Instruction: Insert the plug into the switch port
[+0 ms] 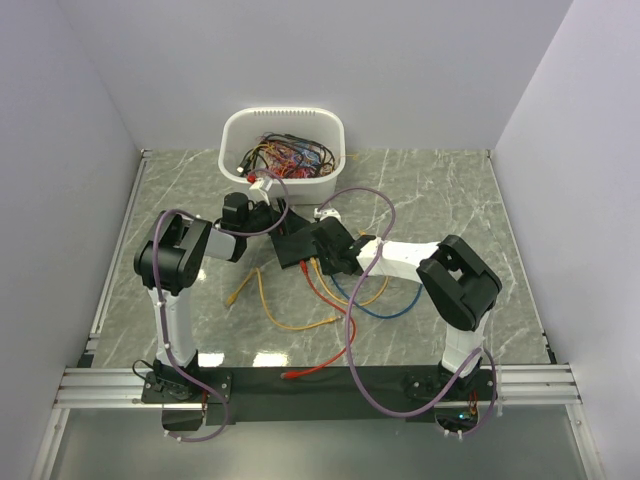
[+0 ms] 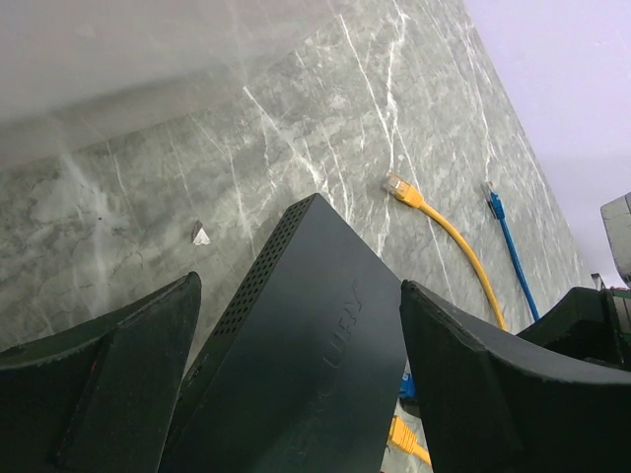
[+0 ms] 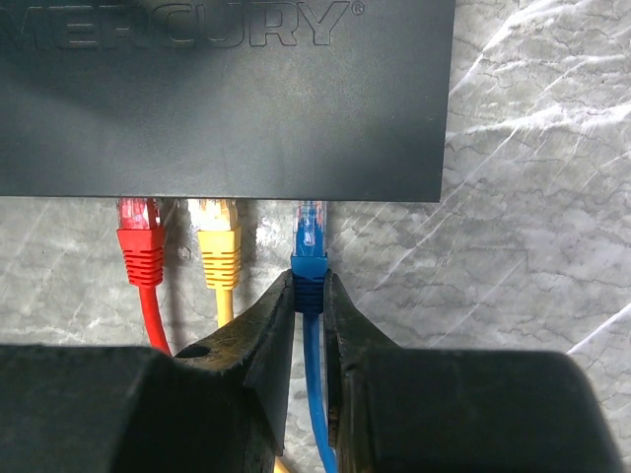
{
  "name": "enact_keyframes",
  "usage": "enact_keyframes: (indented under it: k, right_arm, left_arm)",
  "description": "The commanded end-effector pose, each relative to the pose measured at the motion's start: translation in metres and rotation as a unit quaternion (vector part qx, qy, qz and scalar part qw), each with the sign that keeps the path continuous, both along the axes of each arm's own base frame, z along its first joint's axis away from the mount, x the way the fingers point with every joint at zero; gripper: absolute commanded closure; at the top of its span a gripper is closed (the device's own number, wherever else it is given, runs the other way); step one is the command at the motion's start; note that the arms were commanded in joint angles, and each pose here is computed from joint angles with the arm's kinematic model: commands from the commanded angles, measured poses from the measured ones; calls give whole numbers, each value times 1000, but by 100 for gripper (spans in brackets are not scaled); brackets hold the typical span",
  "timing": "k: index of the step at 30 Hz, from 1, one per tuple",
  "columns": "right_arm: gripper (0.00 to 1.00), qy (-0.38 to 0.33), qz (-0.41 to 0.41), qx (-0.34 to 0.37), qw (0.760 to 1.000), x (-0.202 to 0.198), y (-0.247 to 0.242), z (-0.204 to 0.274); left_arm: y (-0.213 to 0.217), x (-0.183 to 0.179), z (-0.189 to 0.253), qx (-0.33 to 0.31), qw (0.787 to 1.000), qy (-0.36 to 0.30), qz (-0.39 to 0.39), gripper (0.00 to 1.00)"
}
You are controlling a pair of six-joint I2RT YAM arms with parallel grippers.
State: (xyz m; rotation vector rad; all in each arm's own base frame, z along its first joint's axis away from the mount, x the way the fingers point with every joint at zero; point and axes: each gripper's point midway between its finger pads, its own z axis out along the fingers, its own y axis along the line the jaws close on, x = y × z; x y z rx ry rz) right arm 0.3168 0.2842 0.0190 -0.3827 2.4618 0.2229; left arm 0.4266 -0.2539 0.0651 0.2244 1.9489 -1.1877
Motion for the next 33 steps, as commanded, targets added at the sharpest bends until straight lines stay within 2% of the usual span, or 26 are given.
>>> enact_keyframes:
  k: [1,16,33]
  right_arm:
    - [100,-30,-12,27,999,20,12,19]
    - [100,-56,-18,32,998,33,17,39]
    - [100,-44,-29,21,998,40,9,18]
  left_arm:
    - [-3,-6,-12,-5,999,28,-15,12]
    - [-5,-10,-21,-4,999,39,-28,13]
    - [-15,-16,-25,-15,997,45,-69,12]
